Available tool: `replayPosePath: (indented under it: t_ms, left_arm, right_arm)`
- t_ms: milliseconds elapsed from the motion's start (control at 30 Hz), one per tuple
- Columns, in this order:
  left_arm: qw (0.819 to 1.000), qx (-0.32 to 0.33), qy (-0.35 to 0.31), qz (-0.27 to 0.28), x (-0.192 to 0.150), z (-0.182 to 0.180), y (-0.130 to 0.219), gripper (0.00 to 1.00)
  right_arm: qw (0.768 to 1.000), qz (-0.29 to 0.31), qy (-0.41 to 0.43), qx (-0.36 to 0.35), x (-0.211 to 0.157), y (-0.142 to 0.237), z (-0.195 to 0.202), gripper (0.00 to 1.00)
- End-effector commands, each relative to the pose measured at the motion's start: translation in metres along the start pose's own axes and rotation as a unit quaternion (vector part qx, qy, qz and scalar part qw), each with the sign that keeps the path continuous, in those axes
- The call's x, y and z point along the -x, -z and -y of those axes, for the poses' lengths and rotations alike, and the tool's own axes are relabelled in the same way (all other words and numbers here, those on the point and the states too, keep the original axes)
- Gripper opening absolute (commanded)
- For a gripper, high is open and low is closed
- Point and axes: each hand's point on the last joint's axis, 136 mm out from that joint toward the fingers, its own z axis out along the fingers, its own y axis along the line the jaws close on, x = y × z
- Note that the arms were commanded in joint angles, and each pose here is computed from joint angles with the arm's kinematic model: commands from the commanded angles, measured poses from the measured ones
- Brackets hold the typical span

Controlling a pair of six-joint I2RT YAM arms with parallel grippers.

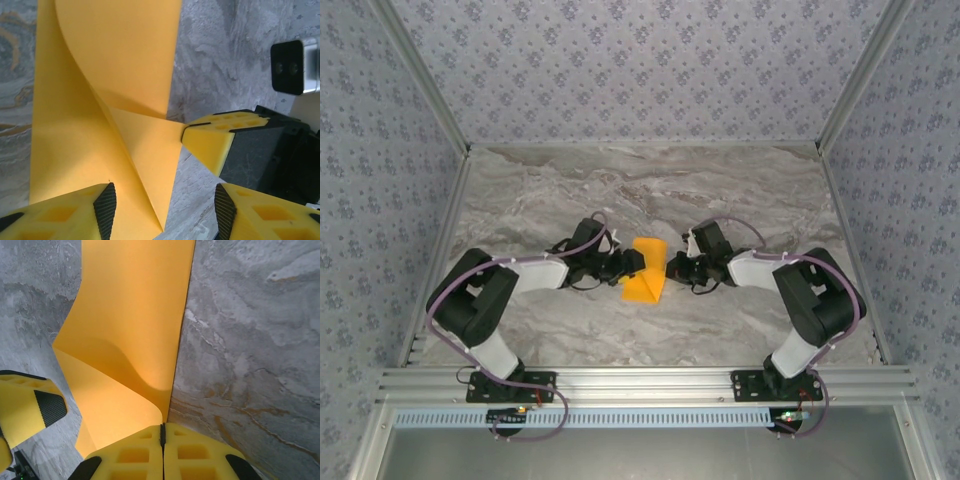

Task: Fold a paper plane with a square sheet of paper (pick it up from the middle)

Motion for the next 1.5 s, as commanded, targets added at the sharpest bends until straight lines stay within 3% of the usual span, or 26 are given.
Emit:
replayPosePath:
  t_ms: [0, 400, 567, 933, 1067, 1167, 1300, 1467]
  left_arm:
    - [1.0, -0.01, -0.007, -0.015, 0.001, 0.008, -0.006, 0.56]
    - [0.999, -0.007, -0.003, -0.033, 0.004, 0.001, -0.023, 0.43]
    - [0.999, -0.014, -0.008, -0.039, 0.005, 0.002, -0.028, 0.33]
    - [0.997, 0.004, -0.07, -0.019, 0.012, 0.008, -0.017, 0.09]
    - [0.993, 0.046, -0.111, -0.005, 0.014, 0.018, 0.009, 0.06]
    - [0.977, 0.143, -0.159, 0.019, 0.017, 0.022, 0.047, 0.06]
    - [0.937, 0.269, -0.214, 0.061, 0.027, 0.028, 0.103, 0.06]
    - [0.859, 0.424, -0.264, 0.112, 0.046, 0.022, 0.16, 0.07]
  right_arm:
    - [1.0, 0.016, -0.004, 0.004, 0.005, 0.006, -0.001, 0.06]
    - [1.0, 0.012, -0.006, 0.003, 0.002, 0.007, 0.001, 0.06]
    - [1.0, 0.017, -0.006, 0.008, 0.004, 0.011, -0.003, 0.12]
    - [0.994, 0.094, 0.007, -0.049, 0.021, 0.07, -0.008, 0.63]
    - [0.988, 0.134, 0.013, -0.076, 0.024, 0.102, -0.007, 0.74]
    - [0.982, 0.164, 0.018, -0.087, 0.026, 0.128, -0.008, 0.82]
    - [0.973, 0.206, 0.025, -0.103, 0.029, 0.157, -0.006, 0.96]
    - [0.964, 0.232, 0.028, -0.129, 0.029, 0.178, 0.001, 1.0]
